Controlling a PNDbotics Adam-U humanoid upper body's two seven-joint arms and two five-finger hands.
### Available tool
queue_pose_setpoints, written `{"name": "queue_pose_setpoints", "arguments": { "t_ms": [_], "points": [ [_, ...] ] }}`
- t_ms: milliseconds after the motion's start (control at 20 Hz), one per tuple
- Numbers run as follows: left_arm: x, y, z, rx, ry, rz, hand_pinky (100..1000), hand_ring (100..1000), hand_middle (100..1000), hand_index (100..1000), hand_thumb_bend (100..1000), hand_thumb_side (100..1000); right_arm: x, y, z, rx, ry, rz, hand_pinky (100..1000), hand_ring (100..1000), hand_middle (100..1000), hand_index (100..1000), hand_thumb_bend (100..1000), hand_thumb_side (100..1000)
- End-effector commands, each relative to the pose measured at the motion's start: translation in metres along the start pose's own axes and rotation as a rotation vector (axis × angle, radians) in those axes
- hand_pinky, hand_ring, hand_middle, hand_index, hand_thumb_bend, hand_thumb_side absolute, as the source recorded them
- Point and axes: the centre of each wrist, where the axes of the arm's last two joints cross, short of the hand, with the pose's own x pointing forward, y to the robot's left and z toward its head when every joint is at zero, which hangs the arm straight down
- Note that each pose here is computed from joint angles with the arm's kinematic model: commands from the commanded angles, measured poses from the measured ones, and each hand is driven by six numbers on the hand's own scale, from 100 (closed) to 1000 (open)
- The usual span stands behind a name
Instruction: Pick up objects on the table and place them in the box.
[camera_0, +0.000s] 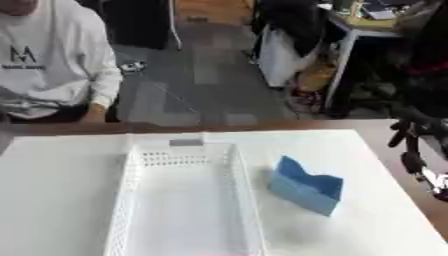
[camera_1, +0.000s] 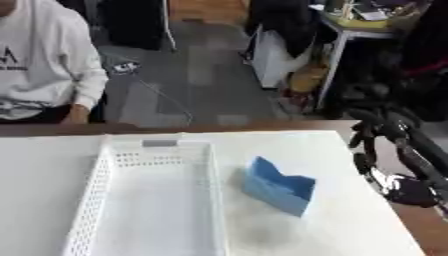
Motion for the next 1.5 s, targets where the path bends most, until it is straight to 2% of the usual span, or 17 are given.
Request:
{"name": "queue_pose_setpoints", "arguments": {
  "t_ms": [50,100,150,200,250,350,650,1200,1500],
  "points": [
    [0.004,0.004,-0.007,-0.009,-0.023,-0.016,453,374,526,601,683,813,0.001,-0.011,-0.005,-0.015,-0.035,0.015,684,471,242,1000,167,781],
    [0.004,0.004,-0.007,-0.01,-0.023,-0.016,453,374,525,601,683,814,0.0,-0.011,-0.004,-0.007,-0.037,0.016,675,465,232,1000,159,778],
    [0.004,0.004,-0.007,-0.011,-0.022,-0.017,452,374,525,601,684,814,0.0,-0.011,-0.004,0.0,-0.037,0.016,747,510,290,1000,181,787],
    [0.004,0.004,-0.007,-0.012,-0.022,-0.017,452,374,525,601,684,814,0.0,-0.011,-0.004,0.004,-0.035,0.016,747,510,290,1000,181,787],
    [0.004,0.003,-0.007,-0.013,-0.021,-0.017,452,373,525,601,684,814,-0.001,-0.011,-0.004,0.002,-0.03,0.015,785,537,337,1000,187,789],
    [0.004,0.003,-0.007,-0.013,-0.022,-0.017,453,374,525,601,684,815,-0.002,-0.012,-0.004,-0.009,-0.019,0.013,805,545,346,1000,196,788],
    [0.004,0.003,-0.009,-0.014,-0.026,-0.014,453,374,525,601,685,815,-0.005,-0.009,-0.007,-0.019,0.015,0.029,836,561,324,1000,225,816],
    [0.004,-0.001,-0.011,-0.018,-0.033,-0.002,453,373,524,601,686,816,-0.023,-0.007,-0.02,-0.008,0.122,0.14,882,592,313,1000,232,837],
    [0.004,-0.002,-0.01,-0.021,-0.033,0.001,452,372,524,601,688,815,-0.03,-0.003,-0.026,0.034,0.13,0.186,922,609,268,1000,248,841]
  ]
}}
